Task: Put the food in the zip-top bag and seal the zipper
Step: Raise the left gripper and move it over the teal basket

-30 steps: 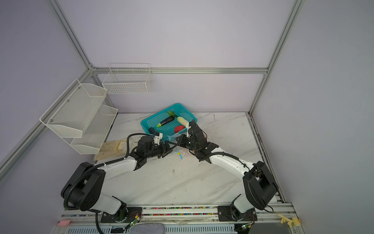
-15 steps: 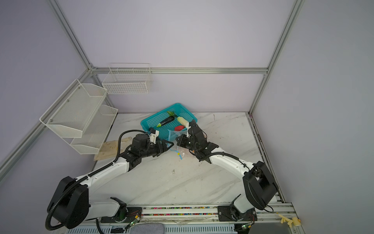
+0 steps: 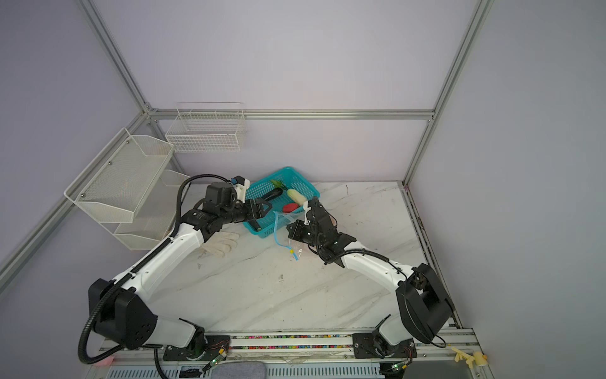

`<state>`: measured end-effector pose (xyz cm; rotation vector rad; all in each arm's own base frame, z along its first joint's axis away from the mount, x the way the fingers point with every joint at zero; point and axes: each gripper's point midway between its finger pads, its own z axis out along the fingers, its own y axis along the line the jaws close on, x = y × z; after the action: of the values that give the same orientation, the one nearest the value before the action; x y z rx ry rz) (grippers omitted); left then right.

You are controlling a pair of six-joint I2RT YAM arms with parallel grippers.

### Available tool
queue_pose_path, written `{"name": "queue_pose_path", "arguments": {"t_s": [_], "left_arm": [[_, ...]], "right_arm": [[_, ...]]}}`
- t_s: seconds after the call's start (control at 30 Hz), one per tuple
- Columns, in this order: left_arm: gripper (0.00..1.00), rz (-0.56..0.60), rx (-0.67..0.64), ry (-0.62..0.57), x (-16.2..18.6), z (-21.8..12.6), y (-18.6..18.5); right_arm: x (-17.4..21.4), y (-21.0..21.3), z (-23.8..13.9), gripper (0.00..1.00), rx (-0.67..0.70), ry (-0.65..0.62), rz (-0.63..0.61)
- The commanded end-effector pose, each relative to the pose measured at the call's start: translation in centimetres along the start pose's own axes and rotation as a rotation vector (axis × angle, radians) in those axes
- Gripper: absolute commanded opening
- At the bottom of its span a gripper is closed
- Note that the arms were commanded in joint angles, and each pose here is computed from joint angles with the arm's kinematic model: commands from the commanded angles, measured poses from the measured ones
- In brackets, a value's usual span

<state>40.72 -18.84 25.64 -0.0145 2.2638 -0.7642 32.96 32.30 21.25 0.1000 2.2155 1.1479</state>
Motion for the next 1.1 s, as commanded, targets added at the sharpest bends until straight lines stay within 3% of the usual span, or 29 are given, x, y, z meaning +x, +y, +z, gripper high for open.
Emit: {"name": "queue_pose_path", "arguments": {"t_s": [0.0, 0.43, 0.6, 1.07], "left_arm": [[0.80, 0.115, -0.058, -0.015, -3.0, 0.3, 1.1], [0.78, 0.216, -0.206, 0.110, -5.7, 7.2, 7.0], [0.77, 0.338, -0.257, 0.143, -6.6, 9.7, 9.3], [0.76, 0.509, -0.356, 0.145, -8.6, 14.8, 13.9]], "right_arm": [[-0.5, 0.7, -0.6, 0.00, -0.028, -0.038, -0.007], [-0.2, -0.4, 0.2, 0.00, -0.010, -0.021, -0.017], [-0.1, -0.4, 0.7, 0.00, -0.016, -0.005, -0.021], [-0.2, -1.2, 1.1, 0.00, -0.007, 0.004, -0.008]]}}
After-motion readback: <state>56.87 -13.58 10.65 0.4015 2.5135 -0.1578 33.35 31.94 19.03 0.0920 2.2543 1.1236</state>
